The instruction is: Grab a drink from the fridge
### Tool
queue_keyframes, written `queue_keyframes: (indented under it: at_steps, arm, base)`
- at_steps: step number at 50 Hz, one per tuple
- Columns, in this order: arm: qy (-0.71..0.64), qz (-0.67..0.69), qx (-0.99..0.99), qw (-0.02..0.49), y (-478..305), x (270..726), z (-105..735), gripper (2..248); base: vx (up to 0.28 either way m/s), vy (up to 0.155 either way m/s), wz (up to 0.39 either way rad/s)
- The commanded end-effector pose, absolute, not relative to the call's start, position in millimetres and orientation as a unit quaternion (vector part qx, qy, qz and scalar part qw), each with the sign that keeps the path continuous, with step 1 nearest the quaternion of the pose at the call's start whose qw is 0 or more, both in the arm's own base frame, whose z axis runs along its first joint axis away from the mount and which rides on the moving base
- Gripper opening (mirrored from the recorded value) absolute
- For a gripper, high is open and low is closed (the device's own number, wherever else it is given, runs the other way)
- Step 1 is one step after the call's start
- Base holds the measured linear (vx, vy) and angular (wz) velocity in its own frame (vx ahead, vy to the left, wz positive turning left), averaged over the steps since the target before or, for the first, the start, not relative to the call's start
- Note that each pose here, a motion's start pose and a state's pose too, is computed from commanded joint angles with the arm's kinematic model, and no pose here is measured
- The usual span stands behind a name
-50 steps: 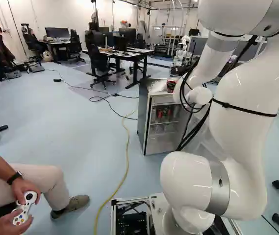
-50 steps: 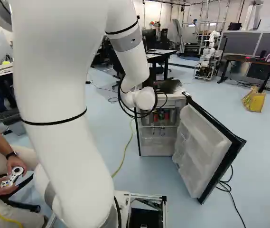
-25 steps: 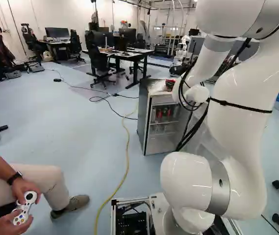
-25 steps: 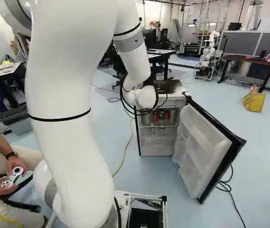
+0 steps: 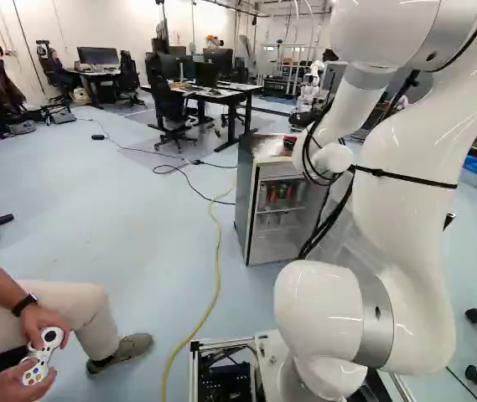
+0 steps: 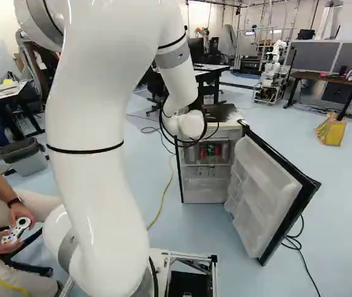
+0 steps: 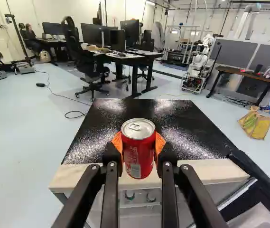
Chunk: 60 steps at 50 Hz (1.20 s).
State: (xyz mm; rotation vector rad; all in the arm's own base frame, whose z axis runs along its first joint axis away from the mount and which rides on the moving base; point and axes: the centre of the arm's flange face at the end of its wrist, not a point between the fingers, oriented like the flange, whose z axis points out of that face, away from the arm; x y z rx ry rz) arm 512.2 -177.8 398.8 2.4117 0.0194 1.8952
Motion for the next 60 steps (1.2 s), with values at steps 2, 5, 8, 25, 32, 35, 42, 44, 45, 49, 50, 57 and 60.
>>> queue_keyframes:
  at_steps: [2, 5, 8, 25, 32, 35, 42, 44, 45, 49, 50, 57, 60]
  arm:
    - [0.005, 0.617, 0.786, 0.037, -178.2, 513.9, 398.4, 86]
    - [0.003, 0.616, 0.787, 0.038, -178.9, 516.5, 397.8, 86]
    - [0.001, 0.615, 0.788, 0.039, -179.6, 519.1, 397.2, 86]
    - [-0.010, 0.608, 0.793, 0.041, -183.3, 534.0, 393.6, 86]
    - [-0.014, 0.606, 0.794, 0.042, -184.7, 540.0, 392.1, 86]
    - [-0.015, 0.605, 0.795, 0.043, -185.2, 542.7, 391.6, 86]
    - [-0.015, 0.606, 0.794, 0.042, -186.0, 549.2, 390.6, 86]
    - [-0.014, 0.606, 0.794, 0.042, -186.1, 550.8, 390.4, 86]
    - [-0.014, 0.606, 0.794, 0.042, -186.2, 551.7, 390.3, 86]
    - [-0.013, 0.607, 0.793, 0.042, -186.5, 554.8, 390.0, 86]
    - [-0.013, 0.607, 0.793, 0.042, -186.5, 555.3, 389.9, 86]
    - [-0.013, 0.608, 0.793, 0.042, -186.7, 557.0, 389.7, 86]
    - [-0.013, 0.608, 0.793, 0.042, -186.7, 557.2, 389.7, 86]
  base:
    - [0.000, 0.000, 0.000]
    - [0.000, 0.000, 0.000]
    - [0.000, 0.000, 0.000]
    - [0.000, 0.000, 0.000]
    - [0.000, 0.000, 0.000]
    - [0.000, 0.000, 0.000]
    - [0.000, 0.000, 0.000]
    - [0.000, 0.000, 0.000]
    - [0.000, 0.000, 0.000]
    - [0.000, 0.000, 0.000]
    - [0.000, 0.000, 0.000]
    - [0.000, 0.000, 0.000]
    - [0.000, 0.000, 0.000]
